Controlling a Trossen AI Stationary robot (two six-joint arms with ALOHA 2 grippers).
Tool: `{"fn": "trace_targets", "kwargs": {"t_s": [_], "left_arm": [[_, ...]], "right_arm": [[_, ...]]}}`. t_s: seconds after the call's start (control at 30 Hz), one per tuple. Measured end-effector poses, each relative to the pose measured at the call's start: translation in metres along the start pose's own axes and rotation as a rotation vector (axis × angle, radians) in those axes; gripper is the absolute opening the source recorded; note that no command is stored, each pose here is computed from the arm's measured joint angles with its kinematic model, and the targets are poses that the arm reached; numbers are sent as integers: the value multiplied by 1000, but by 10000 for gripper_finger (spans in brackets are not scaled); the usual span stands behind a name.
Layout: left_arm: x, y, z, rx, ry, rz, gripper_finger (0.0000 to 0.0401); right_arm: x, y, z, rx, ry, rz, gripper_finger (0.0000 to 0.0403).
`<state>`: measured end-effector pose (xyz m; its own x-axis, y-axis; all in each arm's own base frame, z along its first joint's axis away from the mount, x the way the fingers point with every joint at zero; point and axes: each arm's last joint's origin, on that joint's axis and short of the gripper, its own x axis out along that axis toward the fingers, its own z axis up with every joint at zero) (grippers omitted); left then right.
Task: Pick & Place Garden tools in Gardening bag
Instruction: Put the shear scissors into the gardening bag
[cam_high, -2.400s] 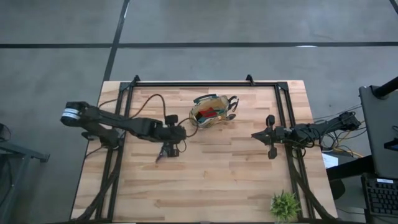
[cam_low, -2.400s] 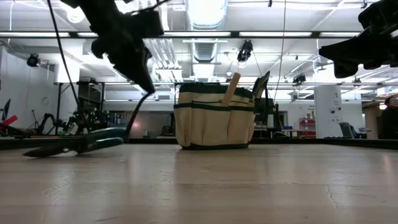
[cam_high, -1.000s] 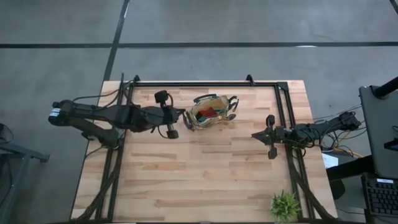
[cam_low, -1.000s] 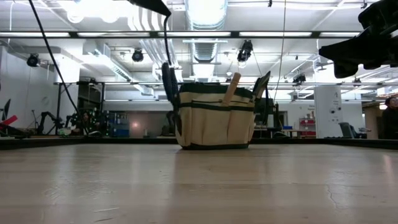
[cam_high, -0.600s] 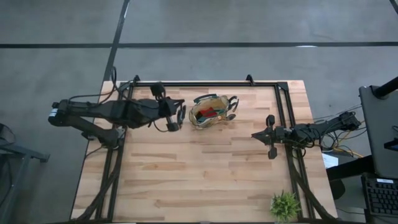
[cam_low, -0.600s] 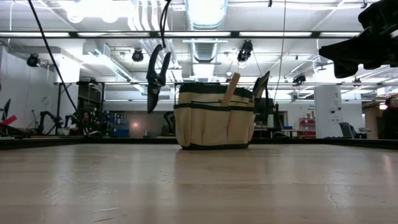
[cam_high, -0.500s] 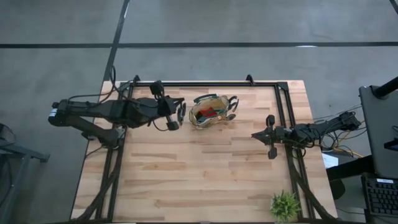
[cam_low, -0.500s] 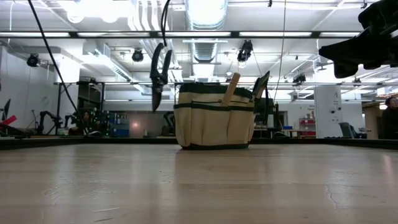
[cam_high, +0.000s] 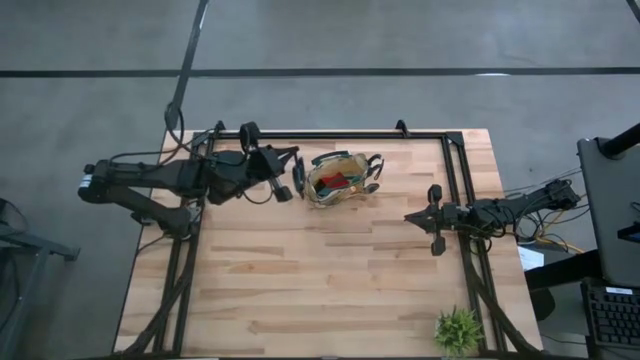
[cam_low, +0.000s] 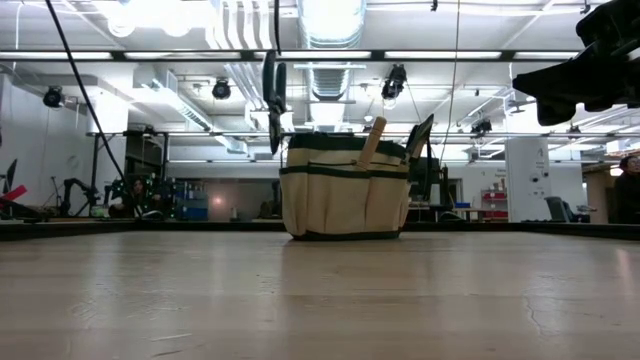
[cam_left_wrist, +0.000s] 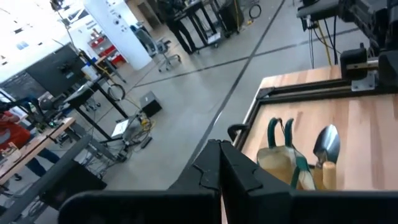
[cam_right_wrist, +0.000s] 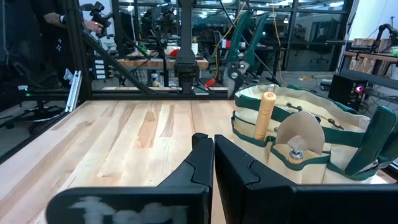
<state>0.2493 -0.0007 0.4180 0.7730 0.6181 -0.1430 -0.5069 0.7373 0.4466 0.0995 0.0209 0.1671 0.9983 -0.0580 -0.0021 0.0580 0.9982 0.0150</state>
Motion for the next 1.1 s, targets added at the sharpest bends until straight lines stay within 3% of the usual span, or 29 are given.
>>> {"fn": "trace_targets", "kwargs": {"t_s": [0.67, 0.93, 1.1], "left_arm": [[54, -23, -4, 42, 45, 104, 0], [52, -10, 11, -34, -4, 140, 0], [54, -12, 6, -79, 14, 136, 0]], "right_arm": [[0, 0, 0, 1, 0, 0, 8], [0, 0, 0, 1, 0, 0, 8], [0, 0, 0, 1, 0, 0, 8]]}}
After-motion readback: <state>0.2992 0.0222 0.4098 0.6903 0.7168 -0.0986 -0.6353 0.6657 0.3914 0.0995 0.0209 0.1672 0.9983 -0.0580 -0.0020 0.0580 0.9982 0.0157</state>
